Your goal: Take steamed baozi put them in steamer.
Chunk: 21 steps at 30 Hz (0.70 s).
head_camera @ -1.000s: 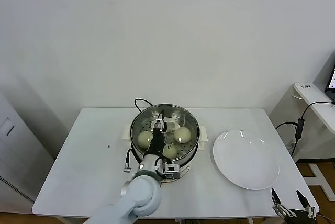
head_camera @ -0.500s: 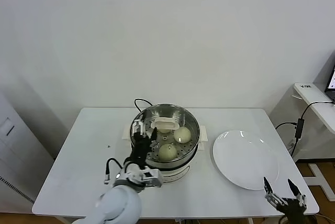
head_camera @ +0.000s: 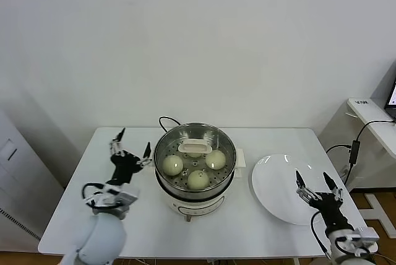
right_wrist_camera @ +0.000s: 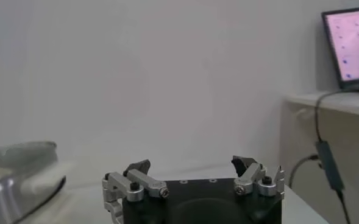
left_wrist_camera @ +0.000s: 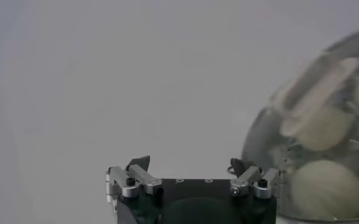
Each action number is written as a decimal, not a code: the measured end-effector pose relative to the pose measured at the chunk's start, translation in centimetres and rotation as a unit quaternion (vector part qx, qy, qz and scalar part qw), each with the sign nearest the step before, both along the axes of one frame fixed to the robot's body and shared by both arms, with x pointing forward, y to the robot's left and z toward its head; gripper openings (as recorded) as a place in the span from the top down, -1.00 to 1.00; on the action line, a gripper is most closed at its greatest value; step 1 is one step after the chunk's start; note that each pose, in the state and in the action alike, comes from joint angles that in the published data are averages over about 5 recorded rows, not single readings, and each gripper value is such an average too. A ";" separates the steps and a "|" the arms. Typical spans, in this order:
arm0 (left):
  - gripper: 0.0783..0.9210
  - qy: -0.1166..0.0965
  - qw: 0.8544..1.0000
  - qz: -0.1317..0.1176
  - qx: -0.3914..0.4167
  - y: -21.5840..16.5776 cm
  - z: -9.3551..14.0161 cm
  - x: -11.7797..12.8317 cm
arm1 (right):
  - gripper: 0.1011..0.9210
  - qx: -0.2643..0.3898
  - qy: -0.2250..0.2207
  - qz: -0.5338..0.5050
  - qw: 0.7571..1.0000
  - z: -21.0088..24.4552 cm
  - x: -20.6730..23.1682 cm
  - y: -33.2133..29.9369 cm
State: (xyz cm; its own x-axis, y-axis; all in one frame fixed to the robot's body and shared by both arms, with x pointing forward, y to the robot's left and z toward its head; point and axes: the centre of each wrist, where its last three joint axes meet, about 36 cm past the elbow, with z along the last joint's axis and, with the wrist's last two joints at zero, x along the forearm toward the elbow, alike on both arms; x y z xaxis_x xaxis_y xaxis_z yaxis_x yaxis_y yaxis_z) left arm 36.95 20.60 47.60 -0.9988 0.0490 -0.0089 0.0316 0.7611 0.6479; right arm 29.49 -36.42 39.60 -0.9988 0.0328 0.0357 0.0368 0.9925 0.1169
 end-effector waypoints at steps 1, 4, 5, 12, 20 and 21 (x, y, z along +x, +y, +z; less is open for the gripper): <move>-0.77 -0.008 1.000 -0.003 -0.016 0.8 -0.4 0.1 | -0.76 0.000 -0.001 0.002 1.000 0.0 0.3 0.2; -0.77 -0.029 0.998 -0.010 -0.061 3.0 -1.8 0.0 | -0.76 0.001 -0.001 0.007 1.000 -0.1 1.3 0.9; -0.77 -0.035 0.996 -0.012 -0.075 3.7 -2.3 -0.1 | -0.76 0.002 -0.001 0.009 1.000 -0.2 1.5 1.1; -0.77 -0.062 0.987 -0.021 -0.148 7.0 -5.7 -2.1 | -0.76 0.001 0.003 0.019 1.000 -0.6 2.4 2.1; -0.77 -0.066 0.977 -0.018 -0.200 8.5 -8.4 -5.0 | -0.76 -0.008 0.008 0.029 1.000 -1.2 2.3 2.5; -0.77 -0.065 0.976 -0.017 -0.205 8.6 -8.7 -5.3 | -0.76 -0.009 0.008 0.031 0.999 -1.2 2.2 2.6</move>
